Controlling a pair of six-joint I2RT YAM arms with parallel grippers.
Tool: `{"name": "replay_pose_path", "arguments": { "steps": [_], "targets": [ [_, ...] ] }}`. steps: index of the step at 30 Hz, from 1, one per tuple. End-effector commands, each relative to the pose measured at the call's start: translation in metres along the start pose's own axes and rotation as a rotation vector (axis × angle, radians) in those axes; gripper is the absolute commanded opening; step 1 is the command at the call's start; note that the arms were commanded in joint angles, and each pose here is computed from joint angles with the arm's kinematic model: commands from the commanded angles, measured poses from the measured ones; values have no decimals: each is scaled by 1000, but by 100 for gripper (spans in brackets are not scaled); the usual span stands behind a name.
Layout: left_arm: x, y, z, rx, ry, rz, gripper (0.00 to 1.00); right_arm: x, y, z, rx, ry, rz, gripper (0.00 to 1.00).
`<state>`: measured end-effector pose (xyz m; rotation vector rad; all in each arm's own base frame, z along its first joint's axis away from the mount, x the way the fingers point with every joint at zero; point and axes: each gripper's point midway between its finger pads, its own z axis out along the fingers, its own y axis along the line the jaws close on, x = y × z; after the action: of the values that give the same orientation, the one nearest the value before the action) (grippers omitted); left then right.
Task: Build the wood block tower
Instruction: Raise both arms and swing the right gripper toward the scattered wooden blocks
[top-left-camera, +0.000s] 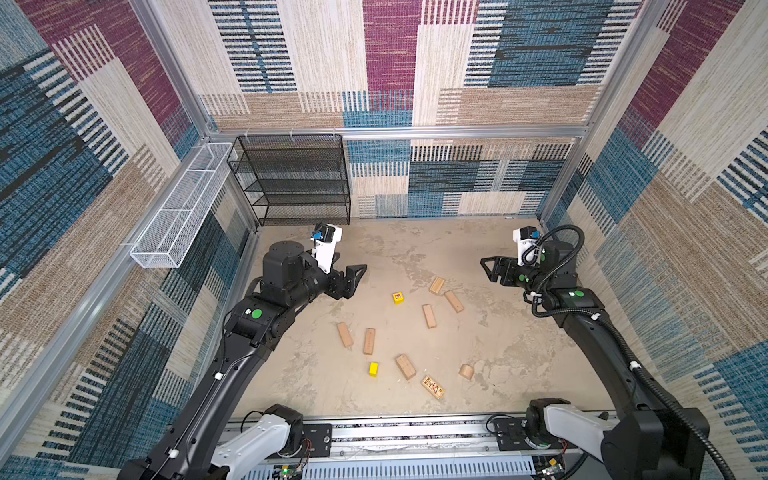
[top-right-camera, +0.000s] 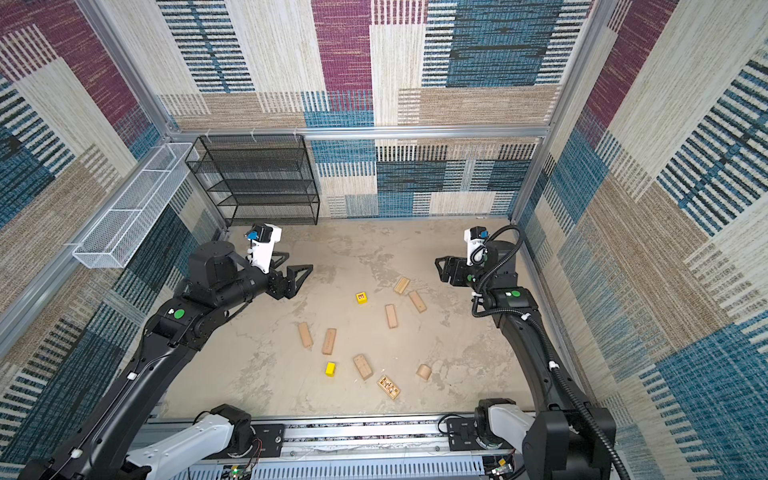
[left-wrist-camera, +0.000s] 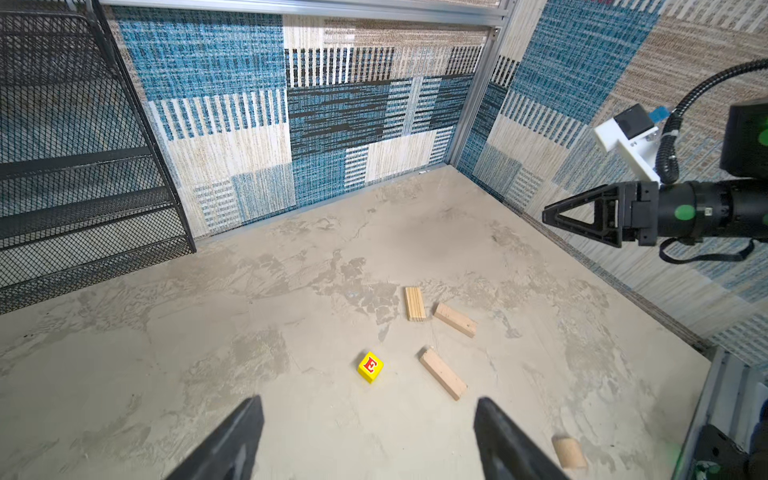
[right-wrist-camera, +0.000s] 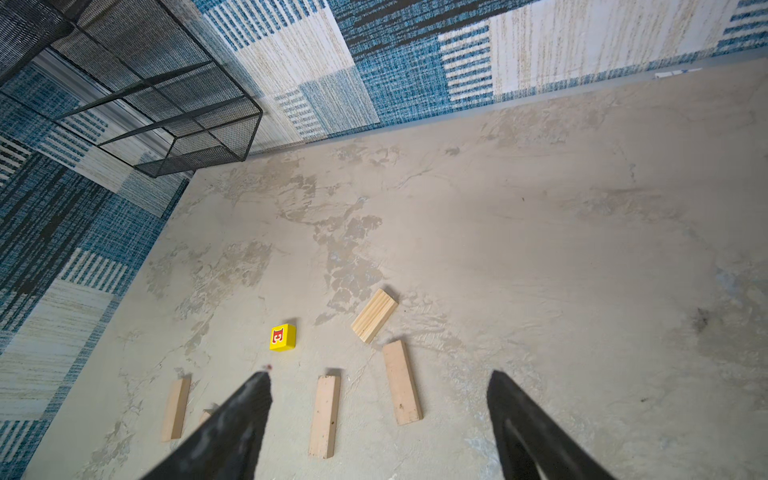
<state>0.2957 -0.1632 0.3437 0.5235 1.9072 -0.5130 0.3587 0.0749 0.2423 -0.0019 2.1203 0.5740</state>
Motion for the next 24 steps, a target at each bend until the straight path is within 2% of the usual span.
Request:
{"name": "replay_pose_path", "arguments": {
  "steps": [1,11,19,24],
  "targets": [
    [0,-3,-3,11,-9,40,84,-2,0,-1,7,-2,-4,84],
    [-1,-20,6,99,10,36,84,-1,-13,7,72,42,0,84],
    [-1,-21,44,76,115,19,82,16,-29,35,123,177,60,78],
    [6,-19,71,69,188,8,81,39,-23,55,166,264,43,76]
  ]
}}
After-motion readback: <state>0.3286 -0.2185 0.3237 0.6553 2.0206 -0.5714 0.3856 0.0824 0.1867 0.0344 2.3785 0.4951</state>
